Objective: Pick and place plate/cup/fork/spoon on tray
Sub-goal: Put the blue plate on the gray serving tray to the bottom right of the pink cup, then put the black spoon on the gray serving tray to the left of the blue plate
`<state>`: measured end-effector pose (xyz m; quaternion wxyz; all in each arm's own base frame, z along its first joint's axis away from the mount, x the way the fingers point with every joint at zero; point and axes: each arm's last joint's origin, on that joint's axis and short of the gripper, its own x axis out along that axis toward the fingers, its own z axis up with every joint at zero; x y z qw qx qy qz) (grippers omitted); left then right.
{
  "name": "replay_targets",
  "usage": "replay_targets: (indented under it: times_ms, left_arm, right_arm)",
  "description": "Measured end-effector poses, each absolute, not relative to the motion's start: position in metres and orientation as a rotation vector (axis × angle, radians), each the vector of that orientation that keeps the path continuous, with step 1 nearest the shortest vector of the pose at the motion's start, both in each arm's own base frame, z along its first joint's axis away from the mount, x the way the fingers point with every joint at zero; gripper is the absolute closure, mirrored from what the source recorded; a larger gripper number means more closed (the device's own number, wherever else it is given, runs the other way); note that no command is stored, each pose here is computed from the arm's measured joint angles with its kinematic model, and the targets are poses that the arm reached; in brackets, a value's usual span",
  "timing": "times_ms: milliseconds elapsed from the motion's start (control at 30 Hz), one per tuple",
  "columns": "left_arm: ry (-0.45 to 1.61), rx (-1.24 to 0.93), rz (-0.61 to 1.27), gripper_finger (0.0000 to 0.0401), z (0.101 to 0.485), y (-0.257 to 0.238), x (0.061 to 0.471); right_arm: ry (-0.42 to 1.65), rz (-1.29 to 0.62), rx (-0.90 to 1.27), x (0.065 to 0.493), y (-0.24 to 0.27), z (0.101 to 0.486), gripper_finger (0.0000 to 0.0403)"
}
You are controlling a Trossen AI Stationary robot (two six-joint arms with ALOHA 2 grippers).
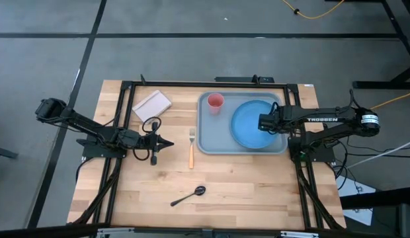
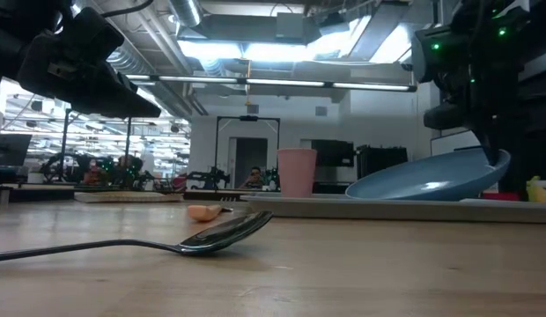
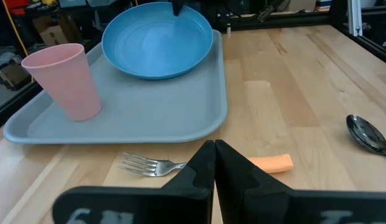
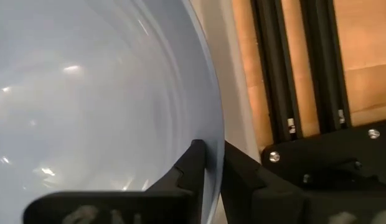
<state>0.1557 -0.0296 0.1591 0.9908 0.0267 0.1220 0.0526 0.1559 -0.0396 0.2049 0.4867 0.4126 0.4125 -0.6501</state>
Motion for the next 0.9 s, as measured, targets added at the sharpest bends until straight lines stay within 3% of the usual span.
replay_targets:
  times_ms: [667,900]
  left_arm:
    - [0.245,0.054,0.105,0.0401,0.1591,-0.0296,0.1557]
    - [0.245,0.054,0.105,0.0401,0.1591,-0.0296,0.1557]
  right_arm:
    - [0.927,-1.597,0.986,0.1641,-0.0427,0.2003,0.0360]
    - [0.922,-1.615,0.952,0.1624,-0.0431,0.2008,0.0310]
